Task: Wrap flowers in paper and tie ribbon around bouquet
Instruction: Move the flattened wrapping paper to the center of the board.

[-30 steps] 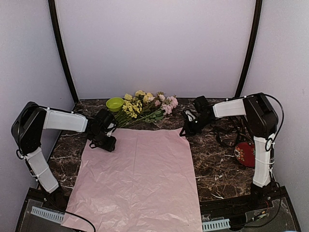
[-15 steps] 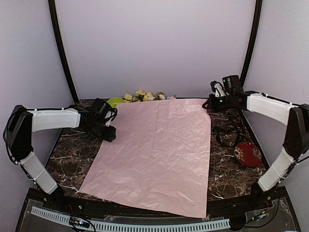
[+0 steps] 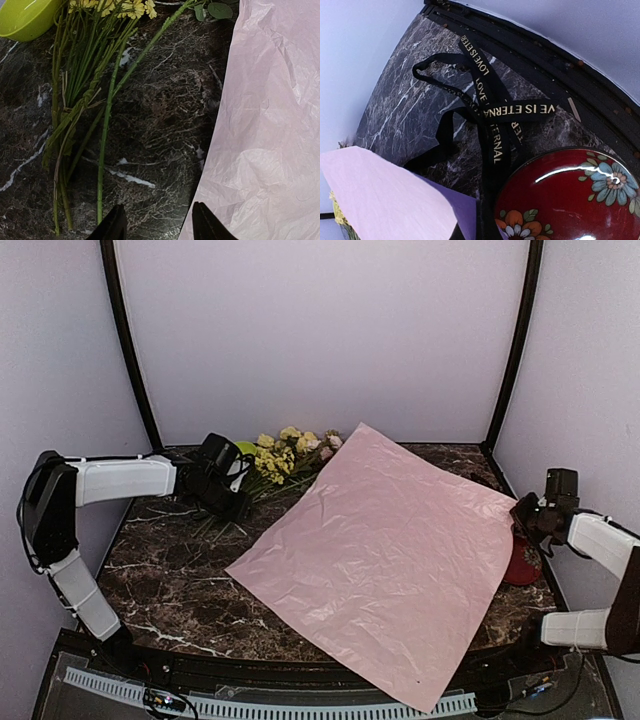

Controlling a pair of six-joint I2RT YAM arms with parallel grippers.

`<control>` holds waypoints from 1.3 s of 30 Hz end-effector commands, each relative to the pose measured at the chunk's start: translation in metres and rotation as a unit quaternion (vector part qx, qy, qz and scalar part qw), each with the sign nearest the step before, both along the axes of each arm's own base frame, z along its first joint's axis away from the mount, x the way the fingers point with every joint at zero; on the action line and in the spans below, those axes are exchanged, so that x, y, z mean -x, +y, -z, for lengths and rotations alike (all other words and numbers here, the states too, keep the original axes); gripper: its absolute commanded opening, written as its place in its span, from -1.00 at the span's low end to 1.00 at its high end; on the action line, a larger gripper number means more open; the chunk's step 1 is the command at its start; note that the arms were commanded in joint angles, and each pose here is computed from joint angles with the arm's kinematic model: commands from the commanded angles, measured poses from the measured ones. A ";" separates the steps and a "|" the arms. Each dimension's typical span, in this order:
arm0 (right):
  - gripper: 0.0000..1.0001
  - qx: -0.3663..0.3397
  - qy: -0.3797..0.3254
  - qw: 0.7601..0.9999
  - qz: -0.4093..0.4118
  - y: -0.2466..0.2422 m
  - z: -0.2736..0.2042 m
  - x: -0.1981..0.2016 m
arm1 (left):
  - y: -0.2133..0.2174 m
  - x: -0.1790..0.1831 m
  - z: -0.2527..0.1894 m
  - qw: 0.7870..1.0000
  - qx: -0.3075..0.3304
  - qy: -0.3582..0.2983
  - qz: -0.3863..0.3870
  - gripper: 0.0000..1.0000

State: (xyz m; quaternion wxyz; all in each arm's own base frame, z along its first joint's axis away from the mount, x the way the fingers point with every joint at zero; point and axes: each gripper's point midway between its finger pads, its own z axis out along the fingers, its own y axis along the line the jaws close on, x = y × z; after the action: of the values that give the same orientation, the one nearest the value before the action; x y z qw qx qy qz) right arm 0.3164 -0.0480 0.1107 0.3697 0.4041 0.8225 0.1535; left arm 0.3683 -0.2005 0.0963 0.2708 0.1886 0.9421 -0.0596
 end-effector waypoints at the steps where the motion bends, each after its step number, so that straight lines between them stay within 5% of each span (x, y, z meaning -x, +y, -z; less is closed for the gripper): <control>1: -1.00 0.002 -0.035 0.996 0.084 -0.021 -0.011 0.003 | -0.017 -0.003 0.001 1.000 0.001 0.006 0.027 -0.08; 15: -1.00 0.021 -0.077 0.981 0.179 -0.042 -0.031 0.040 | -0.034 -0.002 0.016 0.998 0.007 0.026 0.050 -0.09; 19: 0.16 0.070 -0.092 0.981 0.153 -0.048 -0.066 0.029 | -0.034 0.002 0.021 0.998 -0.007 0.037 0.053 -0.08; 22: 0.38 0.130 -0.092 0.979 0.126 -0.053 -0.100 0.016 | -0.032 0.006 0.021 0.998 -0.009 0.041 0.054 -0.07; 25: 0.33 0.189 -0.080 0.978 0.042 -0.024 -0.120 -0.010 | -0.041 0.015 0.018 0.997 -0.006 0.045 0.066 -0.07; 28: 0.26 0.207 -0.068 0.968 -0.122 0.063 -0.106 -0.047 | -0.067 0.036 0.018 0.993 -0.026 0.040 0.111 -0.07; 33: 0.21 0.188 0.006 0.910 -0.369 0.210 -0.037 -0.063 | -0.089 0.067 0.027 0.987 -0.033 0.064 0.145 -0.07; 39: 0.11 0.169 0.105 0.854 -0.481 0.288 0.053 -0.043 | -0.082 0.086 0.063 0.984 -0.046 0.102 0.142 -0.08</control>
State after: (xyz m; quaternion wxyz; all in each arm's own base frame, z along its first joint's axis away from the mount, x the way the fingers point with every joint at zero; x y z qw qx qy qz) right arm 0.3787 0.2101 0.0963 0.2936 -0.0403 0.9480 0.1164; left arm 0.2930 -0.2996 0.0576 0.1906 0.3371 0.9175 -0.0908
